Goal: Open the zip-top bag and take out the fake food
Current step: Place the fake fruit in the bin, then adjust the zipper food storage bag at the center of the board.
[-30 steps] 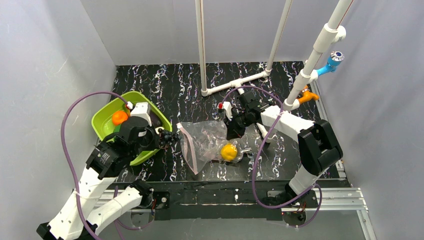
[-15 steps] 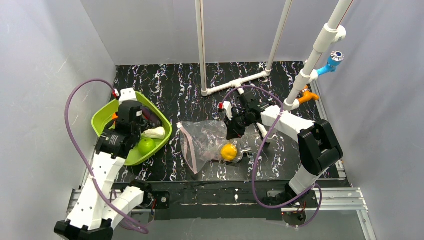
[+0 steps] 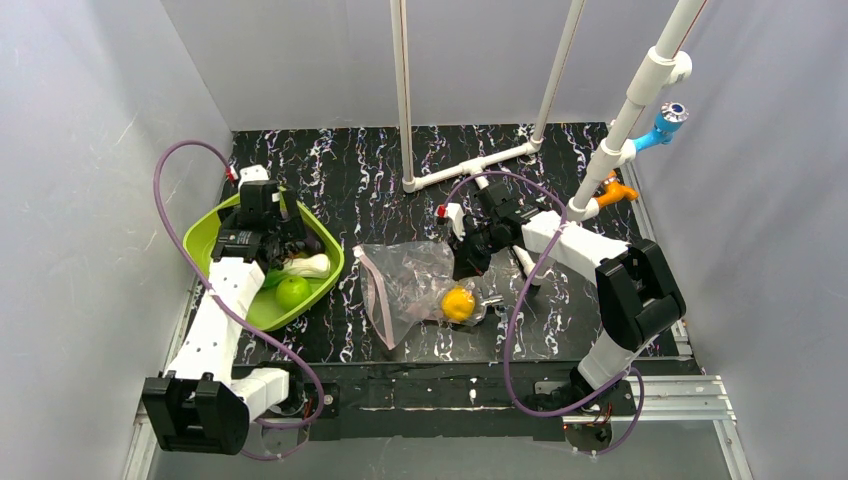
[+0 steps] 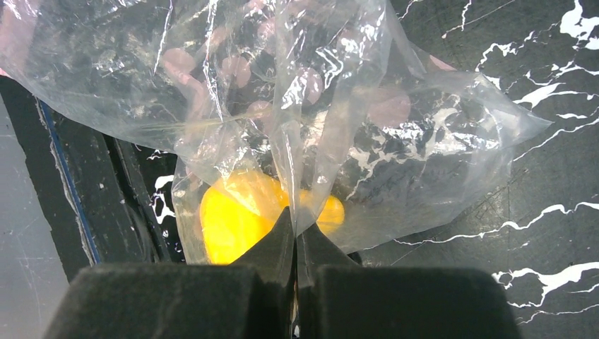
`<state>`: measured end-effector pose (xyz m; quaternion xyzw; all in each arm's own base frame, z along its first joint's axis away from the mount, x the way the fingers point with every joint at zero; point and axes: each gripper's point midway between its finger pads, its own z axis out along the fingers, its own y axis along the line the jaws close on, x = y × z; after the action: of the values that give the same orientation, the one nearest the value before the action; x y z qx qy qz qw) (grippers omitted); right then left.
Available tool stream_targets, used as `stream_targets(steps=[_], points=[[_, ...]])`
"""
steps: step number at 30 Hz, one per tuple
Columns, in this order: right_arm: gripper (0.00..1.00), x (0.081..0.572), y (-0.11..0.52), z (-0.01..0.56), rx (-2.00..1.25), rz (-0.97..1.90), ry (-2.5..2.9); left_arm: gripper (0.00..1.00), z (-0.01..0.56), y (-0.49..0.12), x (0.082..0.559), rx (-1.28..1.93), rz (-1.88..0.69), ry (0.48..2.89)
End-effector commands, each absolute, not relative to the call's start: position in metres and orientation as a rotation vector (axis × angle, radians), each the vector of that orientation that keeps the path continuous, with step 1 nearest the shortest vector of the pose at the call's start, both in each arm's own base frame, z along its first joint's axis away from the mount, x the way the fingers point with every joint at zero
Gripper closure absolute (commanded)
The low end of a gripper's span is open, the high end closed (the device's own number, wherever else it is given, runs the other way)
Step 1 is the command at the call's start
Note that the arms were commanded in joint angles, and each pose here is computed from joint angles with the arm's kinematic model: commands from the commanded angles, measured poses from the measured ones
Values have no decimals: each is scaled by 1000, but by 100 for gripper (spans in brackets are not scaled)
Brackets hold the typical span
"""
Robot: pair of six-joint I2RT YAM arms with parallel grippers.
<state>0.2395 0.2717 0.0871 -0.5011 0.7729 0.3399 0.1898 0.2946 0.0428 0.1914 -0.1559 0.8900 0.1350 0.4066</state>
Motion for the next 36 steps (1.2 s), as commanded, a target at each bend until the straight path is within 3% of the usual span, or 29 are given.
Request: stream_targets(steps=[1, 15, 26, 36], points=[[99, 235, 283, 102, -1424, 1018, 2134, 2, 189, 25, 292, -388, 178, 2264], [99, 255, 288, 113, -1505, 948, 2211, 2, 226, -88, 235, -226, -651, 2178], [99, 274, 291, 107, -1531, 876, 2233, 2, 219, -132, 195, -155, -1022, 2165], [99, 274, 295, 131, -1486, 895, 2201, 2, 201, -138, 187, -167, -1076, 2174]])
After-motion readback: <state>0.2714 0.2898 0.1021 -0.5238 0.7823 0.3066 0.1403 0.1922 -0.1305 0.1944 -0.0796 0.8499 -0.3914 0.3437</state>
